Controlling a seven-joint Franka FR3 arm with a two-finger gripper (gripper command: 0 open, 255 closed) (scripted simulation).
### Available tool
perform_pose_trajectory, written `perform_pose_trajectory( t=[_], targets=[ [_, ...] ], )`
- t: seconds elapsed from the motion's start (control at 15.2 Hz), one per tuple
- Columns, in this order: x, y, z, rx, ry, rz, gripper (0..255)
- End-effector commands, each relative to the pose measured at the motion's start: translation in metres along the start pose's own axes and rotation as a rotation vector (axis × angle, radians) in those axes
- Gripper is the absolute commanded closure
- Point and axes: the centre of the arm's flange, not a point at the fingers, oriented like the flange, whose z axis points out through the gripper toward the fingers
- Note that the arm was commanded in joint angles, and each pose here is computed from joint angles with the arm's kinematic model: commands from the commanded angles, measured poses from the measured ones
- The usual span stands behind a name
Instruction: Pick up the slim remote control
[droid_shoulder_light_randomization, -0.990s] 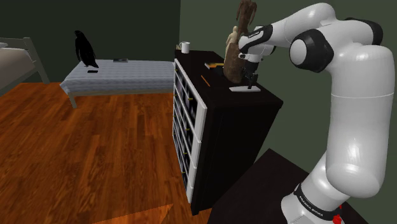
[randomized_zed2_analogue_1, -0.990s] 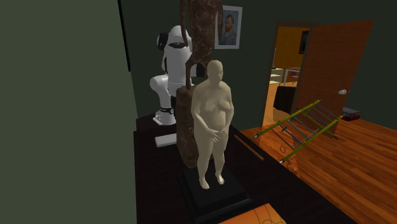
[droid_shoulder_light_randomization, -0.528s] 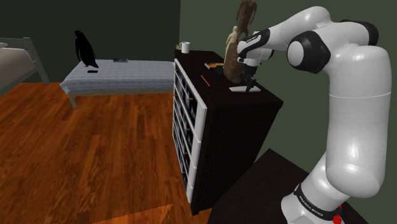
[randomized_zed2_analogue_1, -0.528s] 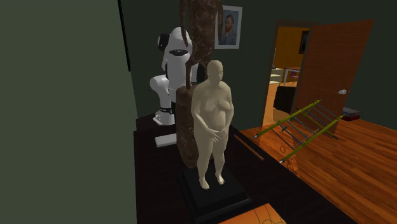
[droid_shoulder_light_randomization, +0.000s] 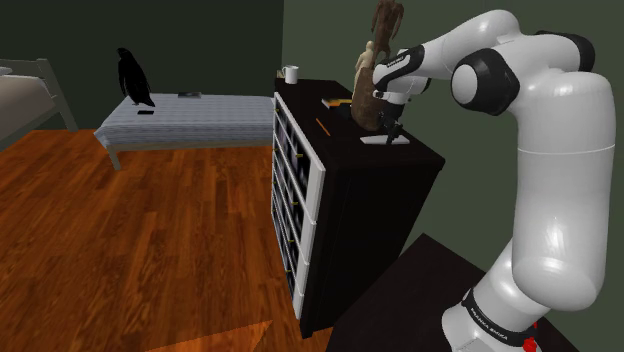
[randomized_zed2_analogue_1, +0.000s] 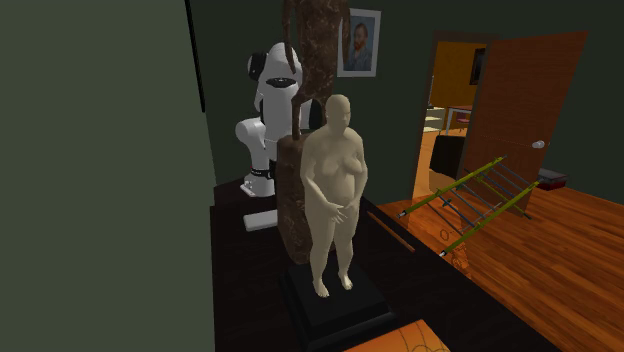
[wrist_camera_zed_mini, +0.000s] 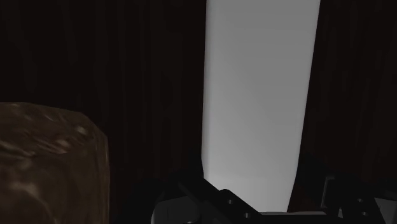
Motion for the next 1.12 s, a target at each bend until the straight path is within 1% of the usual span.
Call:
perform_pose_trajectory(
  t=[0.0, 0.92, 1.06],
  targets=[
    [0.0, 0.0, -0.004, 0.001, 0.0, 0.0, 255],
    [-0.001, 0.001, -0.078, 0.001, 0.0, 0.0, 255],
    [-0.001, 0.001, -0.079, 0.001, 0.0, 0.0, 255]
  ],
)
